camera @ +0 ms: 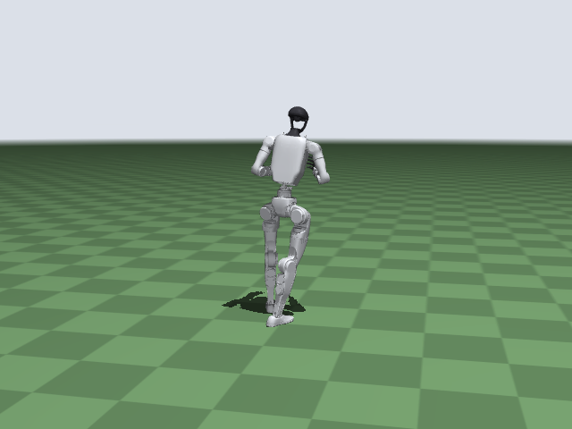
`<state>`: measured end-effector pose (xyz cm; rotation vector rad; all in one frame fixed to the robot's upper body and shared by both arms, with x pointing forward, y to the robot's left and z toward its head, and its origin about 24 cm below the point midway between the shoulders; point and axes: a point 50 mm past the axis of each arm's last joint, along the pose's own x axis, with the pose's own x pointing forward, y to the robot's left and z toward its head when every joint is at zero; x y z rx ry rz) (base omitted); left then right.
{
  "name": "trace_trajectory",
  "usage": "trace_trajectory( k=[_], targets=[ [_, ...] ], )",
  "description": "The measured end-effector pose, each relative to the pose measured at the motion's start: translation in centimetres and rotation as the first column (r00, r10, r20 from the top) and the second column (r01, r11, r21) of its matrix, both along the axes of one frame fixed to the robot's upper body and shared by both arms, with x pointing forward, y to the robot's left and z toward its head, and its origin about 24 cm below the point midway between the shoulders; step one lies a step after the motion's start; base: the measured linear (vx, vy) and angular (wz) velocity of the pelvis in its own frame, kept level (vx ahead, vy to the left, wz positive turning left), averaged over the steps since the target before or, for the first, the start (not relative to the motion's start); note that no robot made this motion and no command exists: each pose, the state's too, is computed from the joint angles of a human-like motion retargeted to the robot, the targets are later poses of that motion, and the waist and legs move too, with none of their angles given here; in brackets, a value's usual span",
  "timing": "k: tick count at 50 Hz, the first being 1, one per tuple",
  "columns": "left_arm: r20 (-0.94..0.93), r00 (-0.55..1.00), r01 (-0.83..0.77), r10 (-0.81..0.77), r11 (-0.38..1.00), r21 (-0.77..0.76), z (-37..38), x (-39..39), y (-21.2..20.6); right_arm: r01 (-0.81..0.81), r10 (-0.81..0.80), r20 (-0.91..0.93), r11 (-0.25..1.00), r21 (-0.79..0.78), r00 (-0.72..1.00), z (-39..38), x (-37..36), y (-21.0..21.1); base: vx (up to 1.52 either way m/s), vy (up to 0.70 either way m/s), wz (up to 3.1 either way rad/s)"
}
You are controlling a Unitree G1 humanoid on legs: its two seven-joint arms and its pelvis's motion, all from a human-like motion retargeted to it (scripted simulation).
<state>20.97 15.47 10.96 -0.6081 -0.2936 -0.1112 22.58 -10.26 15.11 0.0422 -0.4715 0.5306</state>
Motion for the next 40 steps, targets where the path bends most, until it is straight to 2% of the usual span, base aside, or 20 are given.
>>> trace_trajectory(
  k=[4, 7, 10, 14, 21, 27, 32, 40],
  targets=[
    [-0.072, 0.995, 0.057, -0.068, 0.988, -0.146, -1.1, -1.2, -0.5, -0.02, 0.02, 0.018, 1.0, 0.002, 1.0, 0.3, 0.1, 1.1, 0.2, 0.07, 0.23],
    [-0.06, 0.99, 0.115, -0.129, 0.975, -0.191, -0.5, -1.3, -0.8, -0.049, 0.048, 0.067, 0.999, 0.017, 0.997, 1.5, 0.3, 2.2, 0.21, 0.08, 0.42],
    [0.005, 0.989, 0.149, -0.151, 0.975, -0.165, 0.9, -0.7, -0.7, -0.038, 0.027, 0.193, 0.998, 0.052, 0.981, 3.6, 0.7, 3.0, 0.25, 0.1, 0.32],
    [0.086, 0.994, 0.073, -0.062, 0.988, -0.133, 2.7, -0.3, 0.4, -0.072, 0.044, 0.261, 0.993, 0.097, 0.964, 5.5, 1.2, 5.1, 0.32, 0.14, -0.08],
    [0.186, 0.979, -0.024, 0.08, 0.958, -0.285, 4.7, -1.4, 1.8, -0.207, 0.139, 0.392, 0.969, 0.137, 0.91, 8.6, -0.5, 9.3, 0.44, 0.19, -0.47],
    [0.213, 0.964, -0.089, 0.158, 0.949, -0.303, 5.3, -1.7, 3.7, -0.264, 0.177, 0.489, 0.958, 0.115, 0.854, 10.3, -2.0, 12.0, 0.61, 0.22, -0.83],
    [0.107, 0.987, -0.088, 0.12, 0.959, -0.269, 2.7, 0.2, 2.8, -0.18, 0.14, 0.349, 0.98, 0.085, 0.926, 6.6, -0.4, 11.0, 0.77, 0.31, 0.78],
    [0.036, 0.997, -0.065, 0.065, 0.998, 0.014, 0.5, 0.4, 0.6, -0.079, 0.079, 0.009, 0.996, -0.043, 0.997, -1.1, -0.5, 2.9, 0.66, 0.16, 2.12]
  ],
)
